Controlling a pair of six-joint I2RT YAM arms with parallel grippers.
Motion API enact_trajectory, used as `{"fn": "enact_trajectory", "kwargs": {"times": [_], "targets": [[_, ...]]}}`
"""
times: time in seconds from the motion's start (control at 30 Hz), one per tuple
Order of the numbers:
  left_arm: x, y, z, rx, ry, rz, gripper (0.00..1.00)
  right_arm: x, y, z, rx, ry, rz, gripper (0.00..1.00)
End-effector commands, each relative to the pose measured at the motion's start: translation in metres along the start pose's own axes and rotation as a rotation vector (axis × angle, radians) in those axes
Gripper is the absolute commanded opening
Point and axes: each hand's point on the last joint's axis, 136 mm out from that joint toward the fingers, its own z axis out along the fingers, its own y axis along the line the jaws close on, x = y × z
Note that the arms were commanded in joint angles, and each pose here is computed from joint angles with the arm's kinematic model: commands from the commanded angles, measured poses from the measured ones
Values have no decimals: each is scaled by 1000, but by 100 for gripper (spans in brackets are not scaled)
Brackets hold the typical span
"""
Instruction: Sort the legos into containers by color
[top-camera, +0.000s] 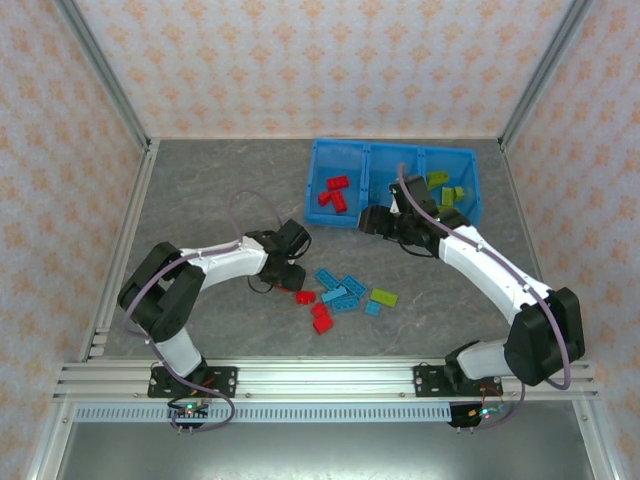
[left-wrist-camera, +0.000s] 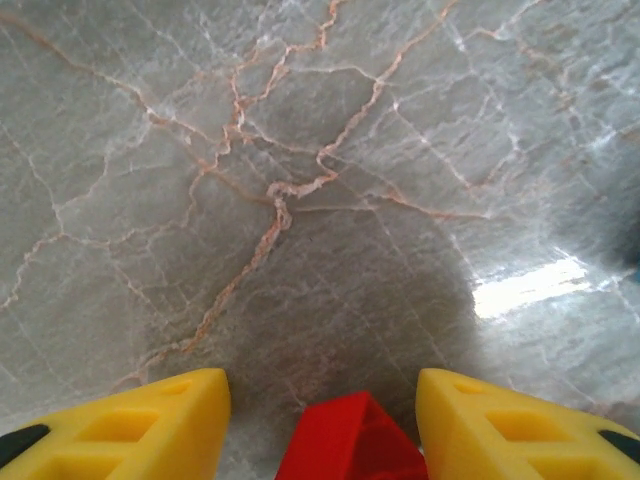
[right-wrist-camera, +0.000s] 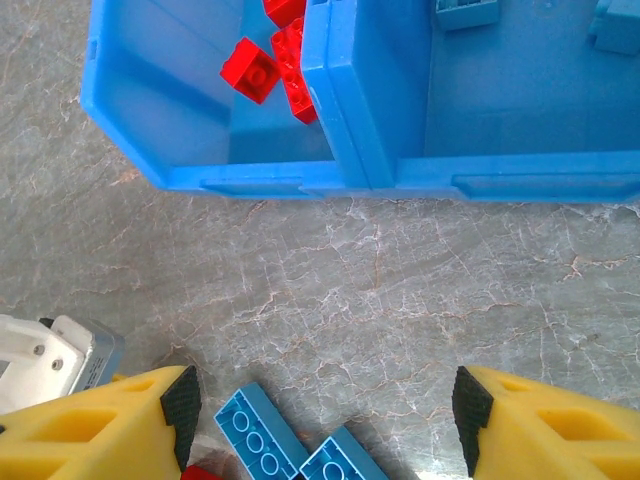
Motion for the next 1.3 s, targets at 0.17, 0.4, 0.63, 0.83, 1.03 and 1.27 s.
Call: {"fn": "enact_trajectory", "kwargs": {"times": [0.17,0.4,0.63,0.83,1.03,1.27], "targets": [[16,1,14,-14,60,-1,49,-7,7,-5,-10,-8,10,70],[12,4,9,-24,26,-21,42,-7,7,-4,-8,-7,11,70],[16,8,-26,-23,-51,-51,59,-6,7,-5,-7,-3,9,70],[51,21,-36,-42,-29,-128,74,-5,9,-1,-20,4,12,70],[65,29,-21,-78,4,-118,74,-3,11,3,-30,24,19,70],[52,27,-9,-91,-23,-109,35,50,24,0,-149,232,-76,69]]}}
